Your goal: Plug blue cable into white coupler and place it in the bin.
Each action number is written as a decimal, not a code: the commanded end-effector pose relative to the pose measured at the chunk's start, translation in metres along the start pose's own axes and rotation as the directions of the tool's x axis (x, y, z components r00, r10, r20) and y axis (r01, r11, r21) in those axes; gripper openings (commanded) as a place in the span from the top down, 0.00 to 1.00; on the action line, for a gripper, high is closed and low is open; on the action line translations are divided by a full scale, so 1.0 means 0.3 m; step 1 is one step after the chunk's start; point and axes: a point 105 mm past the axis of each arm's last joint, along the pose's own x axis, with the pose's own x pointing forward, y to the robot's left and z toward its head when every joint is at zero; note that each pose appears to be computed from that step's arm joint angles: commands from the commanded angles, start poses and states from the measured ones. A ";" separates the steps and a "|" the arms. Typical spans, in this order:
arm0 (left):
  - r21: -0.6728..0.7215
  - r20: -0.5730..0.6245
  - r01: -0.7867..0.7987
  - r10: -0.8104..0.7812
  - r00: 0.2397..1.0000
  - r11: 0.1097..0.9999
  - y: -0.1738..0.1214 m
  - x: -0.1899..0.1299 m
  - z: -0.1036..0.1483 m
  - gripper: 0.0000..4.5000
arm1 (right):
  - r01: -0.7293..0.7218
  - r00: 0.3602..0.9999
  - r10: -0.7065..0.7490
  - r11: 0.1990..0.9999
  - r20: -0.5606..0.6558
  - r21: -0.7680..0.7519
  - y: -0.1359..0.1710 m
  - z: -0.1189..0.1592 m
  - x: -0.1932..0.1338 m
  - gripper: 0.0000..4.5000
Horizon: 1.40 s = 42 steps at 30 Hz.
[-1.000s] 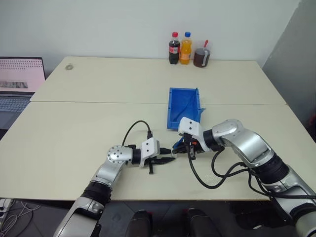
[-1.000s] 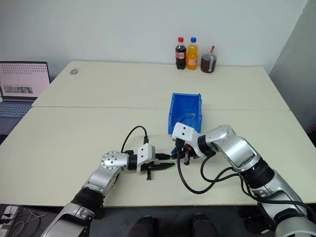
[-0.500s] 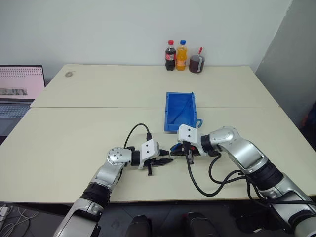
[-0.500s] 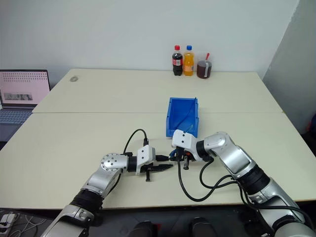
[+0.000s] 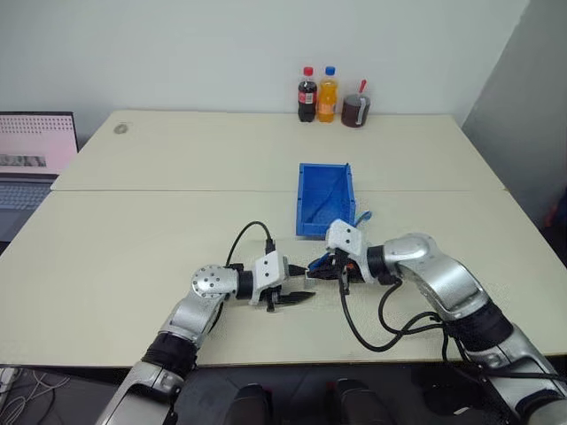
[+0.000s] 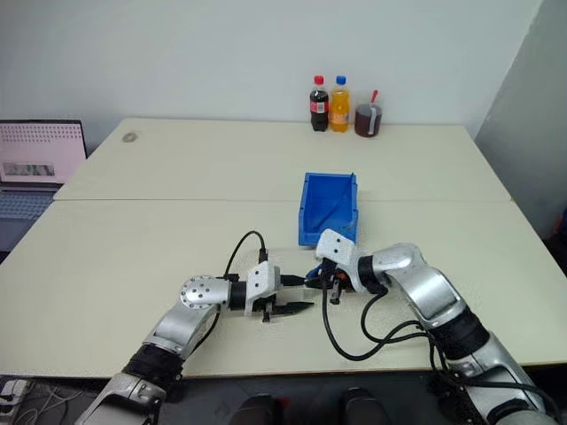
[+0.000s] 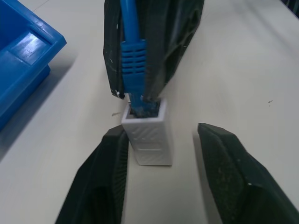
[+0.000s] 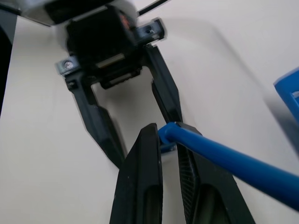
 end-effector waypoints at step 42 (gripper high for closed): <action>-0.355 -0.066 -0.819 0.862 0.502 0.450 0.166 -0.289 0.157 0.00 | 0.464 0.885 -0.458 0.878 0.081 -0.117 -0.450 0.265 -0.253 0.01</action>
